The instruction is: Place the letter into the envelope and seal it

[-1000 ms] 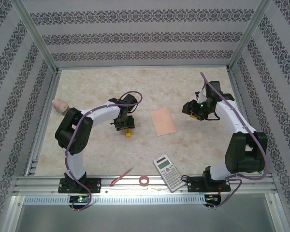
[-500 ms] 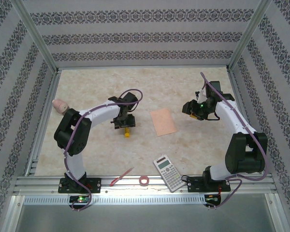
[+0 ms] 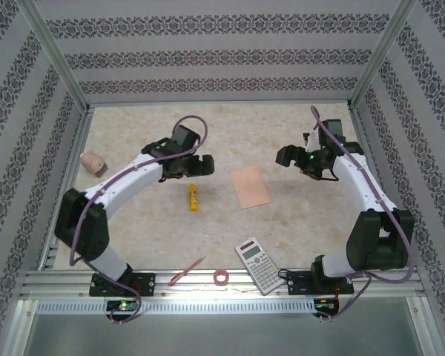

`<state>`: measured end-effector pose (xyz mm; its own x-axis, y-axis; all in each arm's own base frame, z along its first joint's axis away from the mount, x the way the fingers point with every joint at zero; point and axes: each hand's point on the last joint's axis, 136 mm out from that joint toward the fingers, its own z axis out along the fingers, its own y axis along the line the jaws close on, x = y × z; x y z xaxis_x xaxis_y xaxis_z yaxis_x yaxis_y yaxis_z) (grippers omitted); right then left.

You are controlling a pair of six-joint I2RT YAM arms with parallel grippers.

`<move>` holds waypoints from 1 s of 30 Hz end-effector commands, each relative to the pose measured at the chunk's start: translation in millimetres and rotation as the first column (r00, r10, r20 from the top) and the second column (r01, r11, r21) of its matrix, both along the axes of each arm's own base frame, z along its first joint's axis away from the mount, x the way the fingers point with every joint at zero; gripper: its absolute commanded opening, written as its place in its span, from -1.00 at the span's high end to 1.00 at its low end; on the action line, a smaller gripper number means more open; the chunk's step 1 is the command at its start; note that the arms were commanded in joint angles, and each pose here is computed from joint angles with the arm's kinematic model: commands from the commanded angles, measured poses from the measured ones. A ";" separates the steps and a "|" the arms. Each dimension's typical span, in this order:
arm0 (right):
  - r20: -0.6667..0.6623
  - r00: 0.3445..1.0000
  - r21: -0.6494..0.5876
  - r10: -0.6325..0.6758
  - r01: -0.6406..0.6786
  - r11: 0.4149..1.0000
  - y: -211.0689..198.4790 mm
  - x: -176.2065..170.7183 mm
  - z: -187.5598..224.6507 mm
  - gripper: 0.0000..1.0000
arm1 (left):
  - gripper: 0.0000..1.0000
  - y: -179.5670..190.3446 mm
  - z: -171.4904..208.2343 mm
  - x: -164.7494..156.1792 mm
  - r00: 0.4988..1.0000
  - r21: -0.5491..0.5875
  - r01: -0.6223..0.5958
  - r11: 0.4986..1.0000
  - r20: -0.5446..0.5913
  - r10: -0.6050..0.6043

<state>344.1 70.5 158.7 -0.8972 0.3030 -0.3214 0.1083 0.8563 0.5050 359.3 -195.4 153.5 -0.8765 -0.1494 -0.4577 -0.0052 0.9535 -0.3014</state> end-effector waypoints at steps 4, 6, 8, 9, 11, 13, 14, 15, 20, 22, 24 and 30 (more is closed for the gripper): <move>0.262 0.960 -0.079 -0.097 0.121 0.989 -25.7 27.8 56.9 -0.96 | -0.99 44.4 63.3 32.4 0.948 -0.001 -0.026 1.000 0.316 0.025; 0.294 0.950 -0.106 -0.108 0.144 0.984 -31.7 29.9 64.5 -0.96 | -0.99 59.5 77.2 36.0 0.915 0.076 -0.044 0.996 0.404 0.009; 0.325 0.937 -0.141 -0.128 0.181 0.973 -40.5 32.5 68.9 -0.95 | -0.99 84.9 86.1 38.8 0.872 0.147 -0.146 0.978 0.486 0.057; 0.340 0.930 -0.155 -0.139 0.201 0.967 -44.8 34.0 70.2 -0.96 | -0.99 93.2 87.9 39.8 0.849 0.186 -0.159 0.969 0.526 0.038; 0.387 0.912 -0.178 -0.137 0.220 0.959 -50.0 36.5 74.6 -0.95 | -0.99 116.7 87.9 37.9 0.808 0.251 -0.225 0.941 0.588 0.036; 0.439 0.890 -0.189 -0.126 0.228 0.955 -52.2 37.5 78.3 -0.95 | -0.99 136.1 80.5 32.3 0.803 0.292 -0.253 0.922 0.595 0.032; 0.481 0.870 -0.190 -0.106 0.222 0.956 -52.2 39.3 80.8 -0.95 | -0.99 145.5 75.1 29.3 0.800 0.302 -0.268 0.915 0.598 0.037; 0.529 0.846 -0.206 -0.073 0.211 0.955 -51.9 40.5 82.1 -0.95 | -0.99 155.0 69.9 26.2 0.795 0.310 -0.283 0.908 0.606 0.042; 0.674 0.734 -0.249 -0.084 0.332 0.910 -72.0 39.1 59.4 -0.95 | -0.99 190.4 38.2 15.8 0.755 0.277 -0.342 0.898 0.650 0.087; 0.703 0.711 -0.296 -0.021 0.320 0.900 -71.5 34.3 43.8 -0.95 | -0.99 197.3 26.4 11.8 0.747 0.288 -0.347 0.892 0.661 0.077; 0.708 0.706 -0.345 -0.002 0.348 0.871 -78.8 30.7 29.5 -0.95 | -0.99 197.9 14.6 9.2 0.737 0.328 -0.328 0.886 0.676 0.022; 0.709 0.703 -0.395 0.050 0.338 0.854 -80.8 31.5 -5.7 -0.95 | -0.99 201.7 -16.5 20.5 0.731 0.320 -0.308 0.896 0.682 0.007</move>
<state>361.5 -1.7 132.9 -0.4545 0.1051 -0.8845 0.0445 0.9945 0.0953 361.1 11.2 112.3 -0.4562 0.0387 -0.8891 -0.1458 0.9823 0.1176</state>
